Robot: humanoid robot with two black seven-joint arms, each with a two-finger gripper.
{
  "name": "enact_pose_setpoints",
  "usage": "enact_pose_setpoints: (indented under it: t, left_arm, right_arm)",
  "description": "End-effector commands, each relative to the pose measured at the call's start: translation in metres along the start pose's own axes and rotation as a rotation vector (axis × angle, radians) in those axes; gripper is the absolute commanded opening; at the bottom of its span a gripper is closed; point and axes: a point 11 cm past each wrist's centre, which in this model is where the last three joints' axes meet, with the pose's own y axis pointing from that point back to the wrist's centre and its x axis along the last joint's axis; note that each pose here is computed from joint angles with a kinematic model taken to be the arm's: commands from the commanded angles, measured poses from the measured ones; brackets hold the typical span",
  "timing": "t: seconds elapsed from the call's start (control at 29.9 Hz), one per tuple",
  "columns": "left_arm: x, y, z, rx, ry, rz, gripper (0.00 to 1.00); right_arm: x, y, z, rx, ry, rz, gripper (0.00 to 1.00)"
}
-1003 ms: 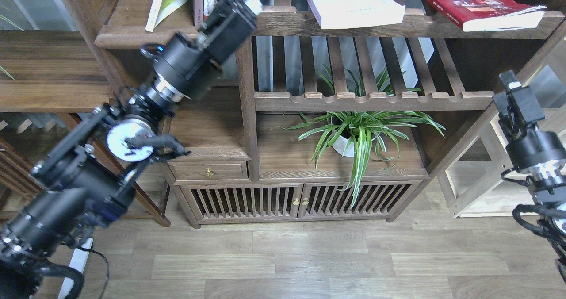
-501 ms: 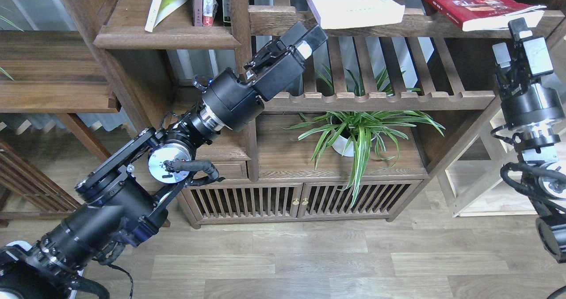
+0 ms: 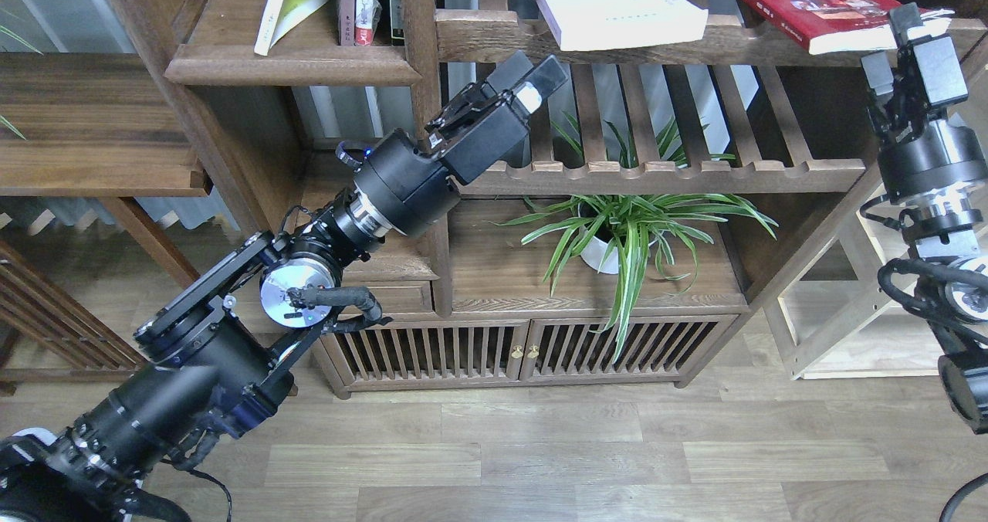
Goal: Organize books on shelf
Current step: 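Withdraw the left arm and raise the right gripper toward the red book, then grasp the red book on the top shelf with the right gripper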
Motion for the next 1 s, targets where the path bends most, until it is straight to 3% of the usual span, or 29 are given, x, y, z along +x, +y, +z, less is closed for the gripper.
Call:
enact_pose_setpoints:
  t: [0.0,0.74,0.97]
  left_arm:
    - [-0.001,-0.001,0.001,-0.001,0.0,-0.002,0.99]
    - [-0.002,-0.003,0.003,-0.002,-0.008,-0.009,0.99]
    - [-0.001,-0.003,0.005,-0.008,-0.008,-0.008,0.99]
  right_arm:
    - [0.003,0.001,0.003,-0.003,-0.006,0.012,0.96]
    - [-0.001,-0.024,-0.007,0.007,0.013,0.103,0.94]
    - [0.004,-0.023,-0.008,-0.047,0.026,0.159,0.89]
